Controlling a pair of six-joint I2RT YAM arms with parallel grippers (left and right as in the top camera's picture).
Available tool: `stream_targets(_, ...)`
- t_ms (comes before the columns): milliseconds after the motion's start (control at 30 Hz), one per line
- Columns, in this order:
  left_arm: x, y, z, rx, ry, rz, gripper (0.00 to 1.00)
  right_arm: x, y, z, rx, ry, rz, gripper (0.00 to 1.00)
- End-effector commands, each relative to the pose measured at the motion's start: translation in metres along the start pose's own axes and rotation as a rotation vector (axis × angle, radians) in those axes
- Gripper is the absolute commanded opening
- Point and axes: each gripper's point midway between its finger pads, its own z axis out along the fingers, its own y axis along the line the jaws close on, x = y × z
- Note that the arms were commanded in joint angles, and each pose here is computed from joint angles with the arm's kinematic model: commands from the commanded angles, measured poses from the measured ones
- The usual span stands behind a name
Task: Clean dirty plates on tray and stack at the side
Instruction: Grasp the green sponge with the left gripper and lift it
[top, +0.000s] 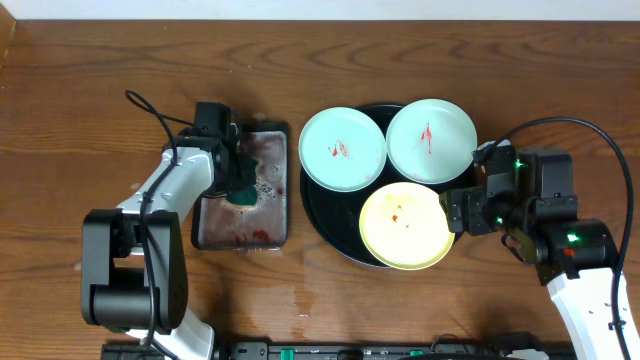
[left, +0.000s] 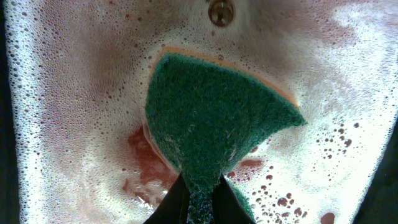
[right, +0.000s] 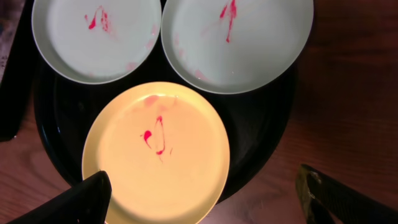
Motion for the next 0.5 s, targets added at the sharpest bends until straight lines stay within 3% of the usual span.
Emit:
stream_targets(0,0.014,0.0,0.008,0.011,0.059,0.002,0.08,-0.005,0.005,-0.004,-0.014,-0.012,-0.021,0.93)
stream_targets(467,-0.001,-0.013,-0.034,0.062,-0.051,-0.002,0.07,-0.004,0.005,-0.004,-0.014,-0.008,-0.02,0.93)
